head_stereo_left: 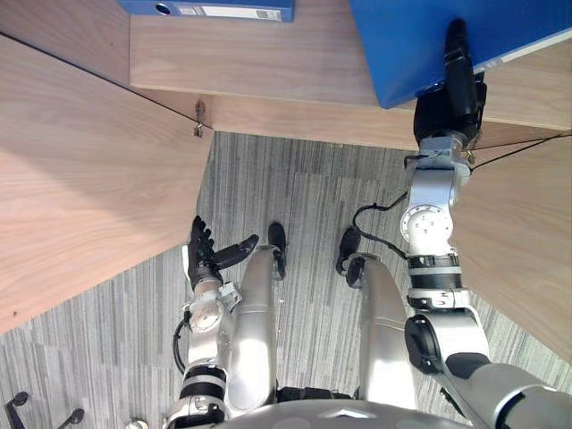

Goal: Walk over to the cabinet, pick up the folder, carry it to the office cabinet, place the folder inside the office cabinet, then close the office cabinet door

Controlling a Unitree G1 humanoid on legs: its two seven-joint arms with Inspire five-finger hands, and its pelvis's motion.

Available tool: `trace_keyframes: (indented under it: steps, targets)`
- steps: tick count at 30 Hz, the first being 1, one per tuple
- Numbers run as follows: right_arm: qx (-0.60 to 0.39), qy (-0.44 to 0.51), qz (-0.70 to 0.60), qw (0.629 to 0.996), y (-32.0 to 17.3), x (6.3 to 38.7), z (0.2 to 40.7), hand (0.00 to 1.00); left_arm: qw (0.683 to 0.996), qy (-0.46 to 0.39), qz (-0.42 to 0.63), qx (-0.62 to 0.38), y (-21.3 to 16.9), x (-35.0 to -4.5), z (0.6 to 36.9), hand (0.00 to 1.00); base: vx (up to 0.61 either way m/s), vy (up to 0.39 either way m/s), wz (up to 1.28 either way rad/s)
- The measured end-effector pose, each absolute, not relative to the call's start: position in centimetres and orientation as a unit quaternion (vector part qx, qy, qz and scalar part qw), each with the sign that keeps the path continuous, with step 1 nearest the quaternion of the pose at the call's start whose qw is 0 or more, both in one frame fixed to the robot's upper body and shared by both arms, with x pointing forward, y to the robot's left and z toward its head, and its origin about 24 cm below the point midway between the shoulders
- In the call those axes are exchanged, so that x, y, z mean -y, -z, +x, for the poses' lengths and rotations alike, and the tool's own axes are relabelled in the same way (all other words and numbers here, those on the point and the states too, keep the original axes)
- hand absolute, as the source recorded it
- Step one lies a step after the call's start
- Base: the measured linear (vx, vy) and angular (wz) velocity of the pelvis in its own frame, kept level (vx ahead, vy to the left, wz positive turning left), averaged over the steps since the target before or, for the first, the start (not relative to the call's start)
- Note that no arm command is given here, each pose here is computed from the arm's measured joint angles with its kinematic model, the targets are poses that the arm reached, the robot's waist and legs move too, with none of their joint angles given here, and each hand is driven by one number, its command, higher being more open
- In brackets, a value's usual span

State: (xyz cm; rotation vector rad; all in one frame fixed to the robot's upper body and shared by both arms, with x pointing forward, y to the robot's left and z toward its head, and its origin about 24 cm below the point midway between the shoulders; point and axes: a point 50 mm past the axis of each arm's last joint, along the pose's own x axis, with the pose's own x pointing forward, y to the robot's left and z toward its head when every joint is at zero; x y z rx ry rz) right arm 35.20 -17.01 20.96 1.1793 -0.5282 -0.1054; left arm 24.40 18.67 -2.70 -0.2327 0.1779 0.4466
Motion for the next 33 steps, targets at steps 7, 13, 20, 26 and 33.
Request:
trace_keyframes:
  steps: [7, 13, 20, 26, 33]
  targets:
    - [0.240, 0.073, 0.595, 0.764, -22.2, 17.1, 35.9, 1.00, 0.962, -0.229, -0.116, -0.092, 2.8, -18.5, 24.4, 1.00, 0.01, -0.031, 0.12]
    - [0.265, 0.108, 0.631, 0.722, -23.5, 18.3, 35.9, 1.00, 0.960, -0.237, -0.117, -0.094, 2.8, -18.5, 24.4, 1.00, 0.01, -0.012, 0.06]
    - [0.282, 0.133, 0.649, 0.694, -24.1, 19.3, 35.6, 1.00, 0.961, -0.234, -0.117, -0.095, 2.7, -18.1, 24.5, 1.00, 0.01, 0.003, 0.06]
    - [0.299, 0.116, 0.651, 0.688, -25.5, 19.2, 35.4, 1.00, 0.964, -0.222, -0.115, -0.093, 2.6, -17.6, 24.6, 1.00, 0.00, 0.000, 0.00]
    - [0.296, 0.077, 0.596, 0.742, -27.0, 19.0, 35.8, 1.00, 0.964, -0.221, -0.115, -0.093, 2.6, -17.6, 24.6, 1.00, 0.00, 0.003, -0.01]
